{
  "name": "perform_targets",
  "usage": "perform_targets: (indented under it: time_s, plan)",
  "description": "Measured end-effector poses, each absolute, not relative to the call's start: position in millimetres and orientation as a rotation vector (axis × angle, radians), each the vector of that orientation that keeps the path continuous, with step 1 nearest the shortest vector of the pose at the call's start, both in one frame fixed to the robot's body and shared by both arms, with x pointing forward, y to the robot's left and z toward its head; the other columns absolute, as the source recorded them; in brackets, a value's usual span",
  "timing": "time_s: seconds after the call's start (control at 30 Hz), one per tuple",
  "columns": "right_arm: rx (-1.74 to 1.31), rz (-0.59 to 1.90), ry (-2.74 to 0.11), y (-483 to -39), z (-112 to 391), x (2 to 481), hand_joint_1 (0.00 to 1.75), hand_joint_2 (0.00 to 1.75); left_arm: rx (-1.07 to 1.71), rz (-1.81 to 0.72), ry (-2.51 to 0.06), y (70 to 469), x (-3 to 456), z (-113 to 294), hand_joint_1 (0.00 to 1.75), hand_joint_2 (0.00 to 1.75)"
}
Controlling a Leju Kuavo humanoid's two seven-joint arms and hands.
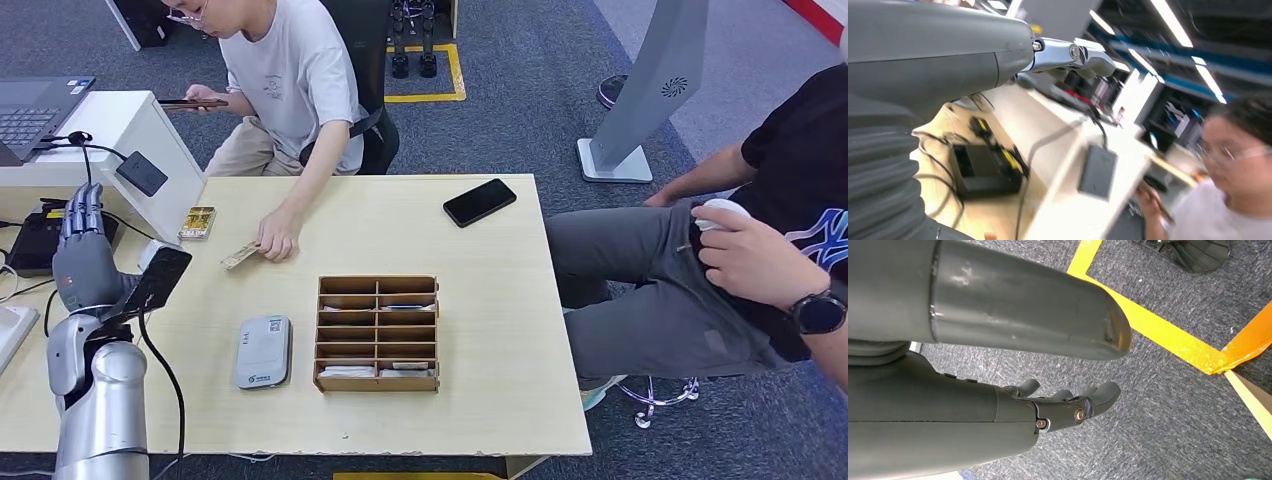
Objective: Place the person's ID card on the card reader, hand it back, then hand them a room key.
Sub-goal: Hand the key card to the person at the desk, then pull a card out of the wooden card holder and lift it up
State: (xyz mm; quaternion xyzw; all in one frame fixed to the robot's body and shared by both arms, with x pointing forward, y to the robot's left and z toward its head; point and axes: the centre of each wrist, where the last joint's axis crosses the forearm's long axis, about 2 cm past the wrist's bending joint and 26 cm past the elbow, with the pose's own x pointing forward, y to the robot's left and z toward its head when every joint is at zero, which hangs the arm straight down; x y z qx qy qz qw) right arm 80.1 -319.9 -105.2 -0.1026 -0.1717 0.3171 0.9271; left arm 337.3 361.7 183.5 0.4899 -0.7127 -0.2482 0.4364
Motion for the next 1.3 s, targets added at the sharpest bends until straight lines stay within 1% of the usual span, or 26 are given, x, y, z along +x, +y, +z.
perform_targets:
  time_s: [0.17, 0.37, 0.57, 0.63, 0.93, 1.13, 1.3]
  plan:
    - [-0.212, 0.641, -0.344, -321, -106, 74, 0.0, 0.0, 0.967, -0.816, -1.864, 334, 328, 180, 0.0, 1.75]
    - [-0.212, 0.628, -0.331, -323, -107, 68, 0.0, 0.0, 0.839, -1.033, -1.957, 304, 315, 179, 0.0, 1.75]
    - [-0.215, 0.608, -0.329, -324, -107, 66, 0.0, 0.0, 0.735, -1.235, -2.073, 240, 294, 179, 0.0, 1.75]
    - [-0.215, 0.602, -0.329, -325, -107, 66, 0.0, 0.0, 0.701, -1.271, -2.102, 226, 287, 179, 0.0, 1.75]
    - [-0.221, 0.579, -0.32, -327, -107, 64, 0.0, 0.0, 0.617, -1.392, -2.208, 193, 269, 182, 0.0, 1.75]
    - [-0.224, 0.574, -0.319, -328, -107, 64, 0.0, 0.0, 0.702, -1.444, -2.204, 180, 261, 181, 0.0, 1.75]
    - [-0.225, 0.565, -0.318, -328, -107, 63, 0.0, 0.0, 0.75, -1.46, -2.167, 177, 259, 173, 0.0, 1.75]
